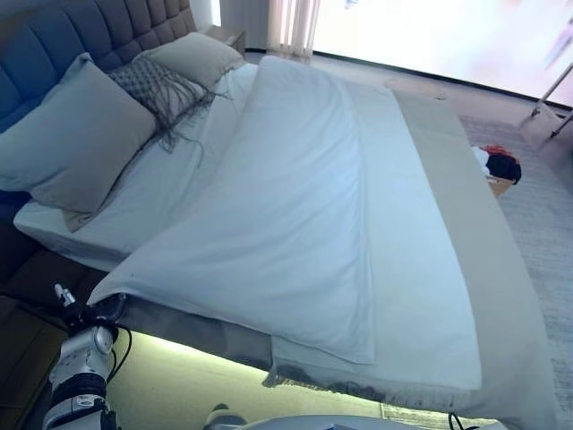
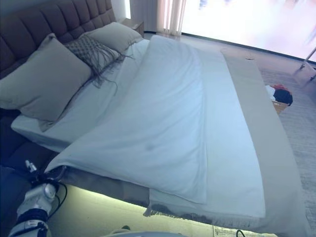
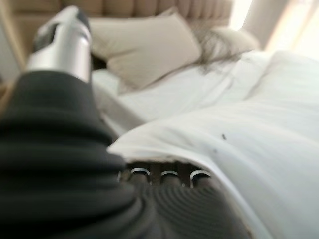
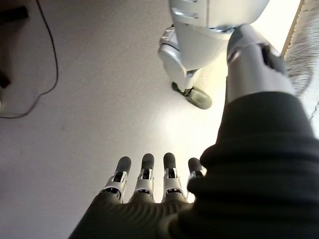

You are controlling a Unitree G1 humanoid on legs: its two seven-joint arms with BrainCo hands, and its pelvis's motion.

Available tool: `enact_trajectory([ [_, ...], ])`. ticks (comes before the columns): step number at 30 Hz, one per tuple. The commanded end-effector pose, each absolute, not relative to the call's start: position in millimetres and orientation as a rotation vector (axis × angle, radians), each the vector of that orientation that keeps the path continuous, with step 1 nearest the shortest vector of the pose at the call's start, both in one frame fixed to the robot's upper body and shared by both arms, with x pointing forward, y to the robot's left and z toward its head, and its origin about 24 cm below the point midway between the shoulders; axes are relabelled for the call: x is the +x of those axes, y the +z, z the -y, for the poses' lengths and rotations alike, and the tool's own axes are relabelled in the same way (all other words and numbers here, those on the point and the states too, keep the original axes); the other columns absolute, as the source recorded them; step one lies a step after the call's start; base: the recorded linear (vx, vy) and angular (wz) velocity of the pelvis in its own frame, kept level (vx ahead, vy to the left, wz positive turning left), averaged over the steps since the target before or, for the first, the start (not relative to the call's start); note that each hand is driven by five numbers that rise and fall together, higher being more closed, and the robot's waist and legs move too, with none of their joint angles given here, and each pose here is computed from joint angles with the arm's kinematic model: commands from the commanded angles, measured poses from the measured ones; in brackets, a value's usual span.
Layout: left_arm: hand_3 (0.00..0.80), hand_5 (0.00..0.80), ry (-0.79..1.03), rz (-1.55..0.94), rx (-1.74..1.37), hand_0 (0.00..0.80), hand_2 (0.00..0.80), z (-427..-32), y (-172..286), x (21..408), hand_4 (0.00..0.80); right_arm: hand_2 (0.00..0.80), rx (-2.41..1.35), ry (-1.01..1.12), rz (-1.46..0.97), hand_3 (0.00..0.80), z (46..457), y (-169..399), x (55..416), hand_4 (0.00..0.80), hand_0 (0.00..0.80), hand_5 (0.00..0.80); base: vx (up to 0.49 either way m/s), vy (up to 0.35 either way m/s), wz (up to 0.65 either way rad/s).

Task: Make the bed neatly

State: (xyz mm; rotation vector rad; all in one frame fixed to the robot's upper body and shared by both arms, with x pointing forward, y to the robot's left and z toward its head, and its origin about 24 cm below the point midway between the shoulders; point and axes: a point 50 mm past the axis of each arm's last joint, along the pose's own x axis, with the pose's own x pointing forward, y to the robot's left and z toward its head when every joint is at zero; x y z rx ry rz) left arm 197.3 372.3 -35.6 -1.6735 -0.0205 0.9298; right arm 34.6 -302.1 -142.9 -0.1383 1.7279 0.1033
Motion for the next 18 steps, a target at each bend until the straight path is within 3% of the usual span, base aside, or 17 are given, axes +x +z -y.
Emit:
enact_trajectory([
  [1,0.000,0.000,1.179,0.923,-1.297,0.000,0.000,-526,111,75,0.000,0.000,-0.128,0.046,-1.829,0.000,323,-134,2,0.000,0.000,0.000,-0.010,0.042,-0.08],
  [7,0.000,0.000,1.209,0.755,-1.374,0.000,0.000,-515,74,72,0.000,0.000,-0.160,0.091,-1.801,0.000,322,-134,11,0.000,0.000,0.000,-0.011,0.024,-0.01],
  [18,0.000,0.000,1.069,0.308,-1.508,0.000,0.000,-450,-23,83,0.000,0.000,-0.162,0.188,-1.696,0.000,305,-139,43,0.000,0.000,0.000,-0.081,-0.040,0.15],
])
